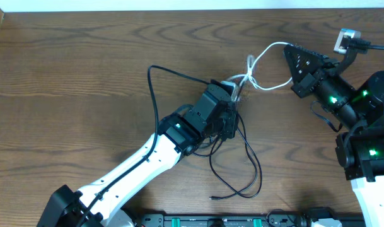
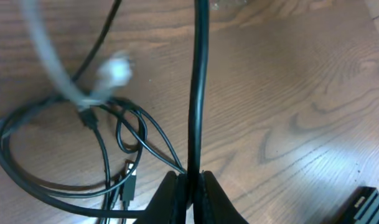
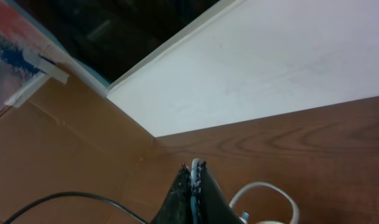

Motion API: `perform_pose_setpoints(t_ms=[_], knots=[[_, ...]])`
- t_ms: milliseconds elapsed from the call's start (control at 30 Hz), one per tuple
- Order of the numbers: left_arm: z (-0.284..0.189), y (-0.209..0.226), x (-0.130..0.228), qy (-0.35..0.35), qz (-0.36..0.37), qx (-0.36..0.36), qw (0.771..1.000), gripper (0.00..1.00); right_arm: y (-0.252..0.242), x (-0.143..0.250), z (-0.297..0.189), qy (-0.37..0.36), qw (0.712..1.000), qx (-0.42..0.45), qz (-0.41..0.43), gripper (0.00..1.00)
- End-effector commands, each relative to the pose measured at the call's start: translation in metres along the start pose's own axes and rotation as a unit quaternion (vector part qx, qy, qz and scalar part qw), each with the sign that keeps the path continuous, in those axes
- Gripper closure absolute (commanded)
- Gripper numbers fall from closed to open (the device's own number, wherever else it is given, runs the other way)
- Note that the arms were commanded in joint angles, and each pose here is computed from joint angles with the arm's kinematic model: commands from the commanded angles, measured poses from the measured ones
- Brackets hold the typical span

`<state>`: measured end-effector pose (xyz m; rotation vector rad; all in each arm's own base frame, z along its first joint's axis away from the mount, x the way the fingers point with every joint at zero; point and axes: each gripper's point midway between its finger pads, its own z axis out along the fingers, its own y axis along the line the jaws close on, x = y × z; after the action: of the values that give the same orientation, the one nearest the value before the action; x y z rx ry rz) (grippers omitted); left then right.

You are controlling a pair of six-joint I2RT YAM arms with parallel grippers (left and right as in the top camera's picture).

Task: Untangle cables
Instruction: 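Grasp the white cable with the right gripper and pull it up-right, then pull the white cable far right, stretching it out of the pile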

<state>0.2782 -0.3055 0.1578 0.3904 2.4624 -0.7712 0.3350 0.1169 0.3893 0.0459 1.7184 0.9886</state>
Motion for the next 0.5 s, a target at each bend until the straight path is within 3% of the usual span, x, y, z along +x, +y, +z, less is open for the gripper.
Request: perform_pose_setpoints(t_ms=[0, 200, 333, 467], knots=[[-0.001, 0.004, -0.006, -0.014, 0.004, -0.014, 1.0, 0.92, 0.003, -0.003, -0.002, -0.002, 1.0, -0.004, -0.009, 0.99], [-0.001, 0.011, -0.003, -0.012, 0.002, -0.033, 0.999, 0.93, 0.011, -0.022, -0.003, -0.042, 0.998, -0.013, -0.053, 0.99], [0.0, 0.011, 0.007, 0.006, 0.005, -0.038, 0.999, 0.92, 0.043, -0.058, -0.011, -0.121, 0.985, -0.069, -0.103, 0.99], [0.002, 0.003, 0.019, 0.023, 0.016, -0.035, 0.999, 0.92, 0.082, -0.109, -0.04, -0.247, 0.948, -0.12, -0.159, 0.99]])
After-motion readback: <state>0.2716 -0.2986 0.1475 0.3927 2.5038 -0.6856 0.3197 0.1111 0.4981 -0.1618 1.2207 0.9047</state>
